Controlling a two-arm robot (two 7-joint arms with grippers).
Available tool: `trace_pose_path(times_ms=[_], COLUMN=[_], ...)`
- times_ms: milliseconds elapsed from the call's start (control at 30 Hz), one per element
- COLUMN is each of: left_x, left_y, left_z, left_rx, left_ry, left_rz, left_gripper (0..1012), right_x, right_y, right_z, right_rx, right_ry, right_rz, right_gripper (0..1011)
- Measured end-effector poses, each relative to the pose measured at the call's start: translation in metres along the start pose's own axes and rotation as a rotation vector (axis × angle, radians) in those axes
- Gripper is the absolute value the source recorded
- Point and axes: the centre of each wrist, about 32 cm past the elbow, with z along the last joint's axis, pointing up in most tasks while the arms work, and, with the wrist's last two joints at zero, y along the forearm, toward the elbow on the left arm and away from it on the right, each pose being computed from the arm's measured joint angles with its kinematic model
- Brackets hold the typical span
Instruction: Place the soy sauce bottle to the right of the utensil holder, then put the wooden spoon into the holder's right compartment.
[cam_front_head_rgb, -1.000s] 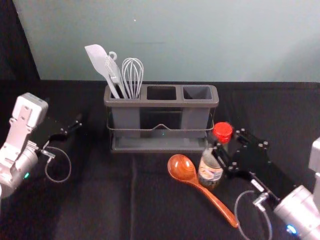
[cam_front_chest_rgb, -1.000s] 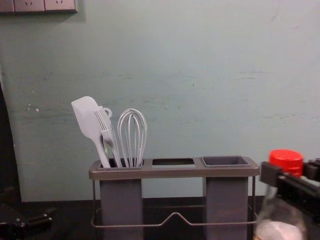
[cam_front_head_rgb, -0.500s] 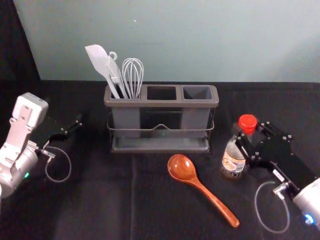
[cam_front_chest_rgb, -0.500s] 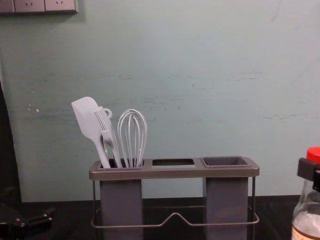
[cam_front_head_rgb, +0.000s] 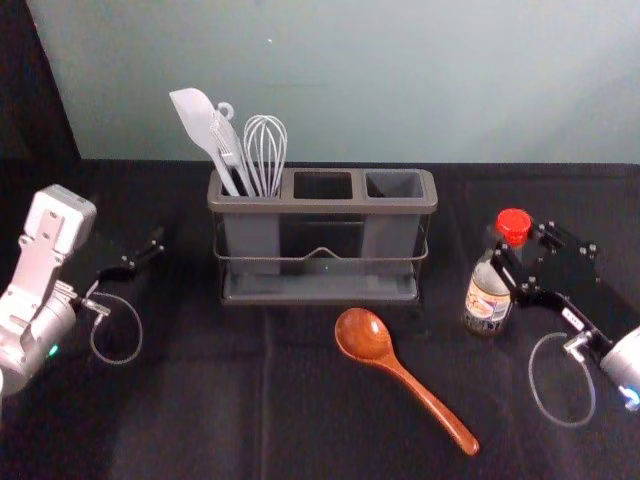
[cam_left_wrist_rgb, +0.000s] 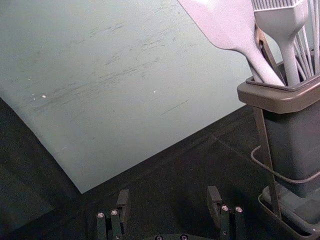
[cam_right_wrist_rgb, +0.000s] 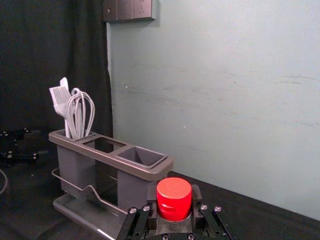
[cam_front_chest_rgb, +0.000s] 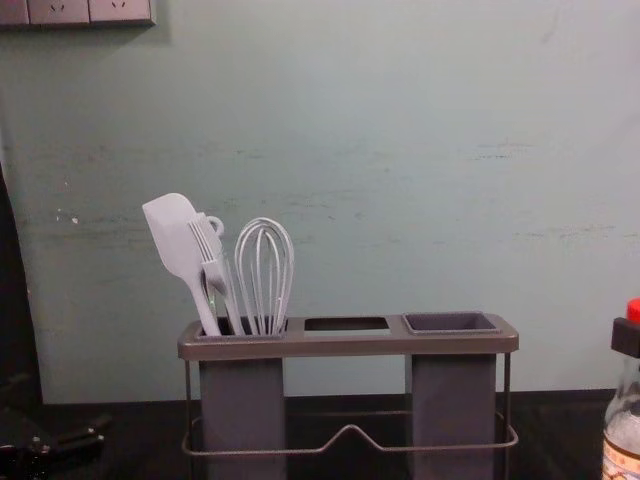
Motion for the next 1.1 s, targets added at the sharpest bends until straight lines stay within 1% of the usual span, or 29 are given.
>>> trace_pose_path(times_ms=[33,167,200,300,333,367,567,733,900,1100], left_x=[0.0,0.0,0.0,0.0,0.0,0.0,0.0,0.0,0.0,0.0], left_y=[0.0,0.0,0.0,0.0,0.0,0.0,0.0,0.0,0.0,0.0], left_z=[0.0,0.0,0.0,0.0,0.0,0.0,0.0,0.0,0.0,0.0], left_rx=[0.0,0.0,0.0,0.0,0.0,0.0,0.0,0.0,0.0,0.0], left_ry=[0.0,0.0,0.0,0.0,0.0,0.0,0.0,0.0,0.0,0.0], left_rz=[0.0,0.0,0.0,0.0,0.0,0.0,0.0,0.0,0.0,0.0], left_gripper=[1000,1000,1000,1000,1000,1000,1000,1000,1000,1000], right_x=[0.007,0.018,0.024,0.032,0.036,0.036,0.044,0.046,0.046,0.045], right_y=[0.004,0.013,0.019,0.03,0.036,0.036,0.058,0.067,0.071,0.074], right_z=[-0.002,-0.007,-0.009,-0.013,-0.015,-0.015,-0.022,-0.028,-0.032,-0.033], right_rx=[0.004,0.01,0.012,0.015,0.014,0.014,0.004,0.002,0.007,0.013], right_ry=[-0.005,-0.005,0.003,0.018,0.022,0.022,0.042,0.055,0.066,0.07], right_rz=[0.014,0.031,0.037,0.045,0.048,0.048,0.056,0.057,0.058,0.059], right_gripper=[383,382,382,382,382,382,383,382,383,382])
